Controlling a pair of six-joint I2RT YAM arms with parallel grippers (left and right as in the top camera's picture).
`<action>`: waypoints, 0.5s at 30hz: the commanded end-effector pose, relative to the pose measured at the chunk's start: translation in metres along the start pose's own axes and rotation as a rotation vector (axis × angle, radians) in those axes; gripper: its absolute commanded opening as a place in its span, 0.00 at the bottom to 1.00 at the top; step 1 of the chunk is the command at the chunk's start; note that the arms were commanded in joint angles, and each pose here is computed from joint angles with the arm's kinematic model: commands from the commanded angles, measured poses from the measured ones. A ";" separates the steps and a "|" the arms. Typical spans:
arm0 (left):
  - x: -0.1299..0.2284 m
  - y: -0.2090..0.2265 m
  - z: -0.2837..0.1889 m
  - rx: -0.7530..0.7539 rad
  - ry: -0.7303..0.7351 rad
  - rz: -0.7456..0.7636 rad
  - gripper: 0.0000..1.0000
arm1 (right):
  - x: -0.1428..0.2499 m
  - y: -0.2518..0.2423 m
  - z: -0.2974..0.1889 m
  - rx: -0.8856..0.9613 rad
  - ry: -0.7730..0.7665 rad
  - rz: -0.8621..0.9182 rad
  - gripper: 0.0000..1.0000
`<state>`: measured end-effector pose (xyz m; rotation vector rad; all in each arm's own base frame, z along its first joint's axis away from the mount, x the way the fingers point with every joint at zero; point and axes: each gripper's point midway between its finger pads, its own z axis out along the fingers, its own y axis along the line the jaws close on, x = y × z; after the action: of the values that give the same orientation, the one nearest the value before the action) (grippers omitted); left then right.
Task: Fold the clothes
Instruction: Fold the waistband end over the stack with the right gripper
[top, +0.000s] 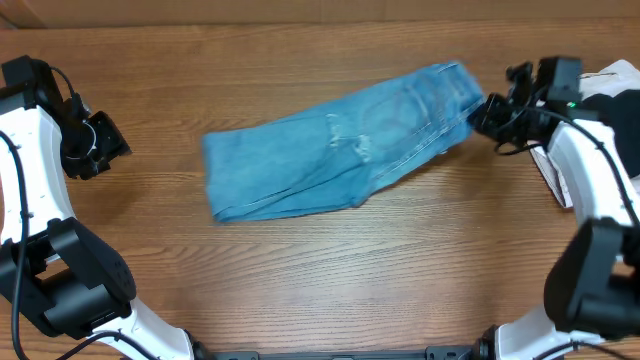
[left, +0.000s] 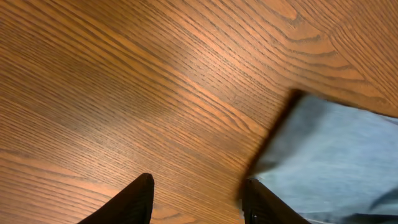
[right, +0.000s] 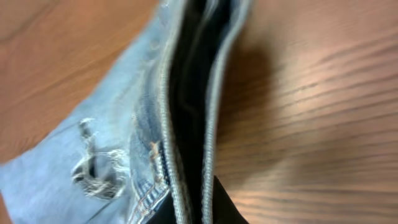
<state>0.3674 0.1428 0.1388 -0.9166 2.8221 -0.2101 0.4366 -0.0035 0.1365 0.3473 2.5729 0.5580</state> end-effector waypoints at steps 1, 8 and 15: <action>0.000 -0.001 -0.001 -0.005 -0.002 0.023 0.49 | -0.018 0.042 -0.036 -0.001 -0.081 -0.202 0.08; -0.002 -0.001 -0.001 -0.004 -0.006 0.023 0.49 | 0.038 0.161 -0.040 -0.153 -0.020 -0.557 0.08; -0.002 0.001 0.010 -0.005 -0.001 0.022 0.51 | 0.143 0.265 -0.015 -0.215 0.065 -0.957 0.08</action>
<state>0.3719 0.1449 0.1388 -0.9084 2.8045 -0.2052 0.3592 0.2396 0.1972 -0.7705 2.4373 0.5412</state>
